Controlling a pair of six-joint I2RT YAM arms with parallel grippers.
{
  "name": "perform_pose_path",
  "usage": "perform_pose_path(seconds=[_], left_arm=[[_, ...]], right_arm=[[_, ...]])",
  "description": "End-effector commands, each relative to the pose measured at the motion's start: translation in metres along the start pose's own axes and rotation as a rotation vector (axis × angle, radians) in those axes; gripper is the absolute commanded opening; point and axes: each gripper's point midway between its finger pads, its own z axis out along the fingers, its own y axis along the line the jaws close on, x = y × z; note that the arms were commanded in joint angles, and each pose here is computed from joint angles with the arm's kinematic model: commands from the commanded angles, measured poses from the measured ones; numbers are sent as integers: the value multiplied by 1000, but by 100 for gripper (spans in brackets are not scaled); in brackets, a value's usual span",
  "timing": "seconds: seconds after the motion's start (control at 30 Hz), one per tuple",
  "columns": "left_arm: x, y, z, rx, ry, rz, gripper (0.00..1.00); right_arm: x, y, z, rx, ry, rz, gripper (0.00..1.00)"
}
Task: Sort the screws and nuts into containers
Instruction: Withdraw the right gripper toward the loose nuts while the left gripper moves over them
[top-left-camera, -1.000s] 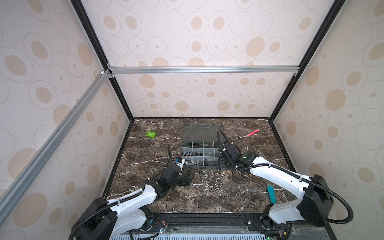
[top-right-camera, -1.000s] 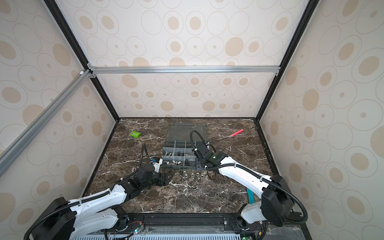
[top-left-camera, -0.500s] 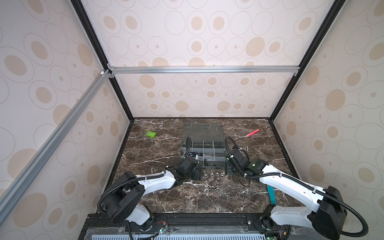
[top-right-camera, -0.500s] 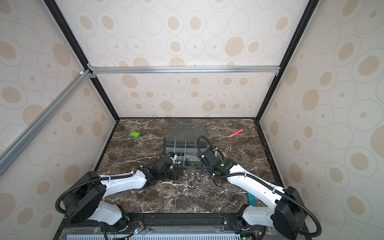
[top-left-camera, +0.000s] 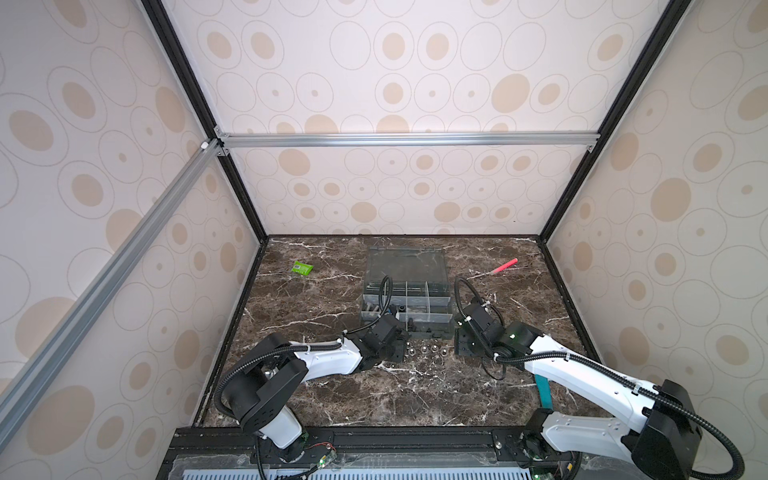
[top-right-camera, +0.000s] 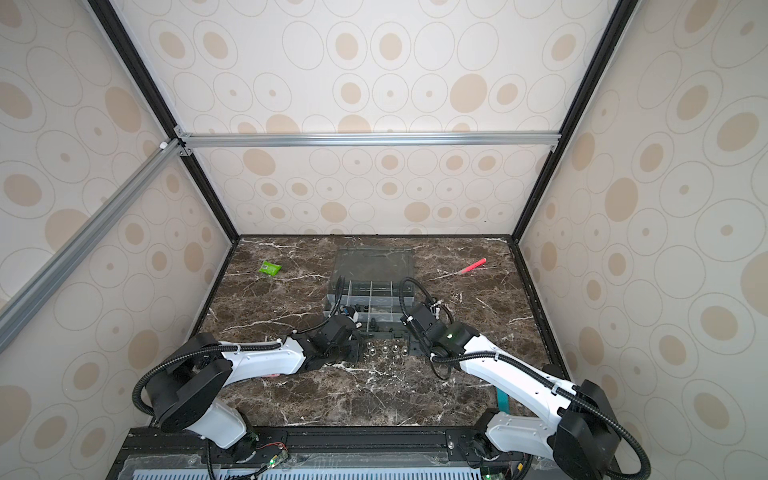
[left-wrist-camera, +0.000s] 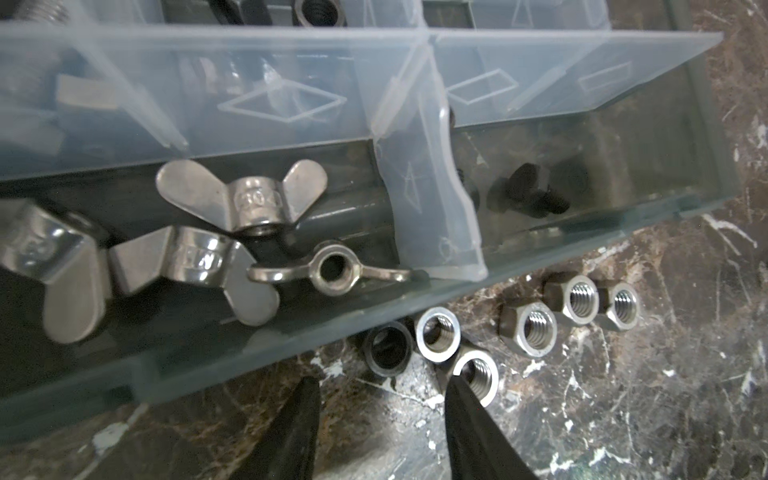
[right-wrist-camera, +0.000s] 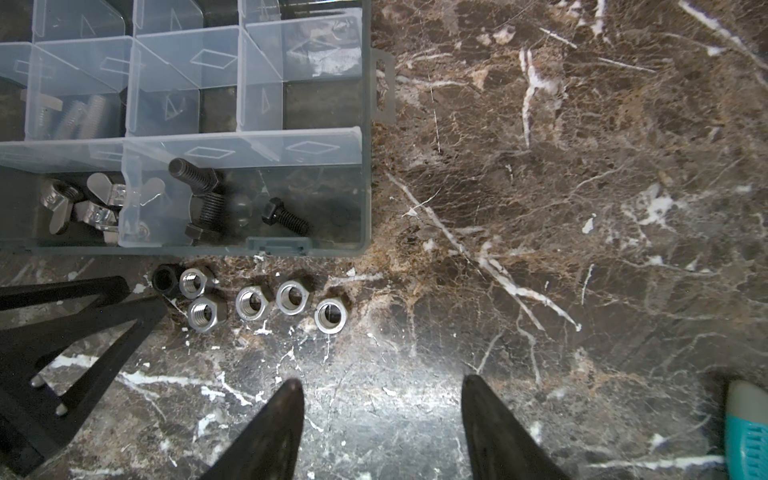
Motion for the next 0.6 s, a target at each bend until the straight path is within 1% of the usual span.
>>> perform_pose_path(seconds=[0.0,0.17,0.27,0.4,0.57], left_arm=[[-11,-5,3,-9,-33,-32,48],[-10,-5,9,-21,-26,-34,45],[-9,-3,10,-45,-24,-27,40],[-9,4,9,-82,-34,-28,37],[-12,0,4,-56,-58,-31,36]], right_arm=[[4,-10,1,37,5,14,64],[7,-11,3,39,13,15,64],[8,-12,3,41,16,19,64],[11,-14,4,43,17,27,64],[12,-15,3,41,16,36,64]])
